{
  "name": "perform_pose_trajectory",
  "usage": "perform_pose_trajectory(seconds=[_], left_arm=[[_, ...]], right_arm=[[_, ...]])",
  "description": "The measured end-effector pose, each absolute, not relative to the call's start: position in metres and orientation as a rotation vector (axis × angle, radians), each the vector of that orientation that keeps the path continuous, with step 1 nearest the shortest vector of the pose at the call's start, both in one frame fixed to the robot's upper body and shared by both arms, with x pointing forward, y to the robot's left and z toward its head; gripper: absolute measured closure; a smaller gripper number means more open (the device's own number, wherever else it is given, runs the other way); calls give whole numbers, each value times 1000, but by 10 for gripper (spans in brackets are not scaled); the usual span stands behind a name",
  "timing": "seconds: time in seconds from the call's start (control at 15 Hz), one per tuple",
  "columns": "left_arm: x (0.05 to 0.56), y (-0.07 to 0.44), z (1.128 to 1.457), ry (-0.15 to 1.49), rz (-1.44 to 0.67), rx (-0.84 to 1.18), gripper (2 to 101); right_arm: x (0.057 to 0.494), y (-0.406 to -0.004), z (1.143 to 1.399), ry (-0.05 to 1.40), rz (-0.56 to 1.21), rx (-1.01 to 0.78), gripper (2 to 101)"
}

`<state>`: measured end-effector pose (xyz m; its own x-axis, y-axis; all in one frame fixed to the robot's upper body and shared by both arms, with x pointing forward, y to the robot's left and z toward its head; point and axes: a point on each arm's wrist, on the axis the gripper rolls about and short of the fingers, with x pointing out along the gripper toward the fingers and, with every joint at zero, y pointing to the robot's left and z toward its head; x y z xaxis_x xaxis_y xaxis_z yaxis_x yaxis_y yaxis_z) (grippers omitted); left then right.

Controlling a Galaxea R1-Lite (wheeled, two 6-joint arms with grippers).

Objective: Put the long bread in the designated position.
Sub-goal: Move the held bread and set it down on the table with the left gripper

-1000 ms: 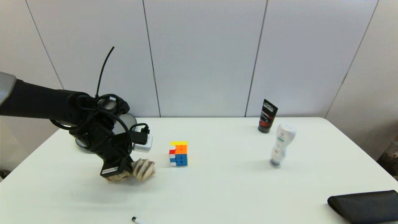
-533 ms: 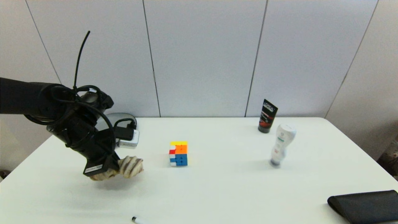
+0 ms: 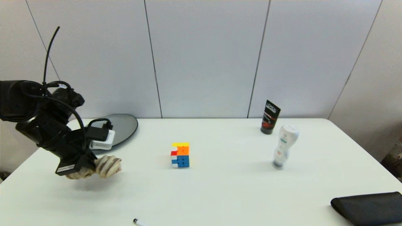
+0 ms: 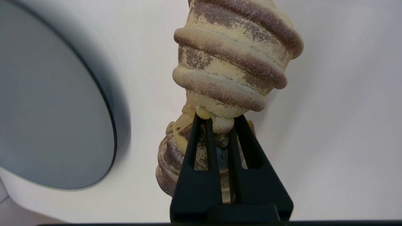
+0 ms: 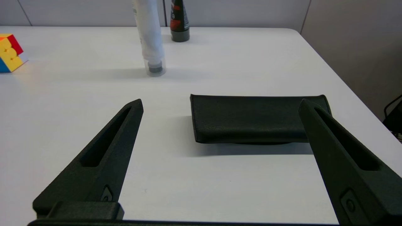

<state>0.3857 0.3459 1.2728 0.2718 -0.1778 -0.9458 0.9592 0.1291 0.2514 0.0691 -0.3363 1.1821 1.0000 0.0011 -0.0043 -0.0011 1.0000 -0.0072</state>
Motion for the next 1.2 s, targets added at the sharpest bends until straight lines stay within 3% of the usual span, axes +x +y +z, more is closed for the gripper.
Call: perform_pose_trajectory(seconds=[0.4,1.2], left_arm=[[391,391,1271,937,-1034,1160,947],[417,402,1254,932,-1074,1190,947]], right_arm=[[69,-336,1182,4,1,-8,43],[69,-336,1182,4,1,-8,43]])
